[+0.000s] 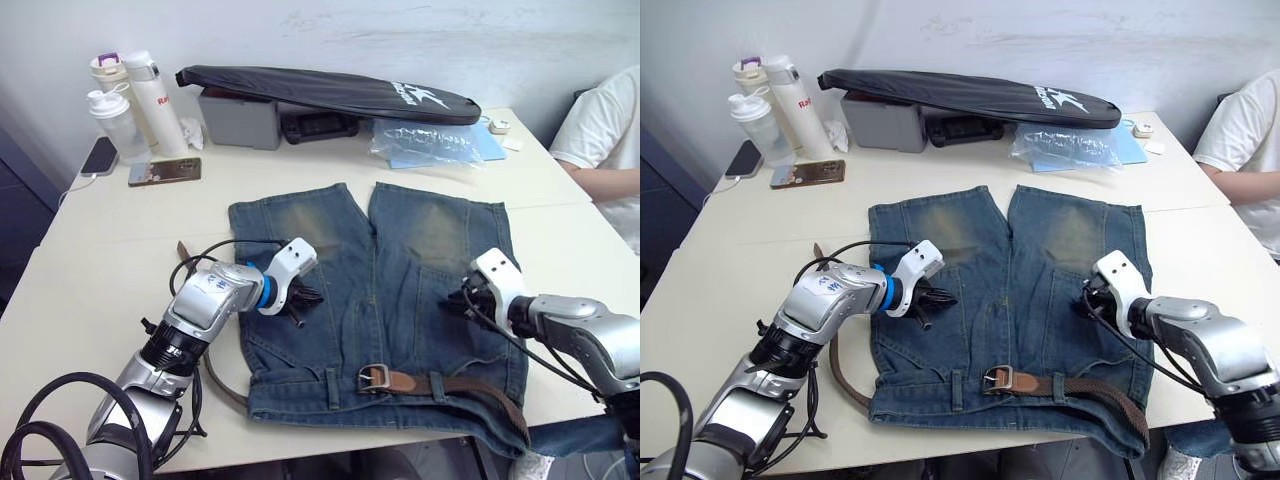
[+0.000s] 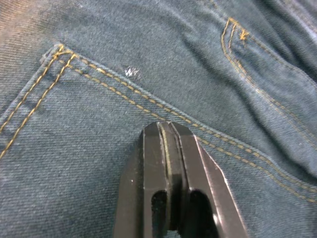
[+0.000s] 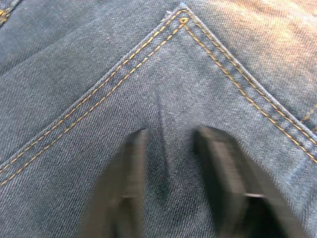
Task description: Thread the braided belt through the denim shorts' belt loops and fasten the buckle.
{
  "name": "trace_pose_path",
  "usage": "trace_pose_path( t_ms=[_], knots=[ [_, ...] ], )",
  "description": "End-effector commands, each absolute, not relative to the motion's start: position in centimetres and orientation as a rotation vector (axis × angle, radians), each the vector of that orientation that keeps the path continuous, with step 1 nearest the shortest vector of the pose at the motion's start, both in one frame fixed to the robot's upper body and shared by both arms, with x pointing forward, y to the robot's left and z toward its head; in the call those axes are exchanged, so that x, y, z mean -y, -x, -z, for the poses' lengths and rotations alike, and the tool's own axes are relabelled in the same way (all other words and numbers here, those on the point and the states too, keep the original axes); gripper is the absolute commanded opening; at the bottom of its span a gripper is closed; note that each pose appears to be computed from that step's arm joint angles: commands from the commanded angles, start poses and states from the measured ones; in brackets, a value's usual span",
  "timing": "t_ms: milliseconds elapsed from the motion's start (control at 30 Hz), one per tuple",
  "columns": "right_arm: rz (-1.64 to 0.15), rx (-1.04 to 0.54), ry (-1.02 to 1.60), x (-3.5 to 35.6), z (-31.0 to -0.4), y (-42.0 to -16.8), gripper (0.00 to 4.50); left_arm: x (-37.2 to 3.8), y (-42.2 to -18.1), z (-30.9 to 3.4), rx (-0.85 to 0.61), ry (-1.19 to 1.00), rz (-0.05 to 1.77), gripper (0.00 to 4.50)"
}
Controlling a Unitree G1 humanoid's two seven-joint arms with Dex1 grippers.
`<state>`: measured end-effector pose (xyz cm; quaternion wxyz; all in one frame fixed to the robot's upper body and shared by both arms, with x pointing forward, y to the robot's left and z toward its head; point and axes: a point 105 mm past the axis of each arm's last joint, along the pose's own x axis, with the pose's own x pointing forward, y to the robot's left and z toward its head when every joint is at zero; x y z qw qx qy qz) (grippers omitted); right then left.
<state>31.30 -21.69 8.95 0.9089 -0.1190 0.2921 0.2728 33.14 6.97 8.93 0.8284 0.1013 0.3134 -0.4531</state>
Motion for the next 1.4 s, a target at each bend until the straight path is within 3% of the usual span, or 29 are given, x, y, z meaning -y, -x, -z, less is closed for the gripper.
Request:
trace_pose_path(
  t_ms=[33, 300, 733, 1033, 1167, 1233, 1267, 1400],
  knots=[
    [-0.598, -0.575, 0.266, 19.9, -8.8, -32.8, 0.05, -9.5, -35.6, -9.2, -0.636, -0.245, 0.826, 0.00],
    [-0.653, -0.455, 0.293, 16.5, -10.8, -37.5, 0.05, -14.3, -40.0, -10.9, -0.550, -0.261, 0.627, 0.00],
    [-0.652, -0.345, 0.301, 13.6, -11.8, -43.1, 0.05, -17.7, -43.6, -12.6, -0.465, -0.300, 0.482, 0.00],
    [-0.680, -0.341, 0.318, 13.6, -11.2, -43.7, 0.05, -16.8, -43.4, -12.2, -0.452, -0.248, 0.537, 0.00],
    [-0.760, -0.249, 0.261, 13.0, -13.6, -42.9, 0.05, -16.0, -42.5, -13.1, -0.421, -0.210, 0.633, 0.00],
    [-0.802, -0.228, 0.231, 13.0, -14.6, -42.1, 0.67, -16.2, -42.0, -13.9, -0.397, -0.192, 0.649, 0.00],
    [-0.815, -0.212, 0.216, 13.1, -15.3, -41.7, 0.90, -16.5, -41.5, -14.1, -0.397, -0.194, 0.663, 0.67],
    [-0.872, -0.137, 0.180, 13.7, -18.5, -39.5, 2.63, -17.7, -40.0, -16.8, -0.337, -0.134, 0.695, 2.16]
  ],
)
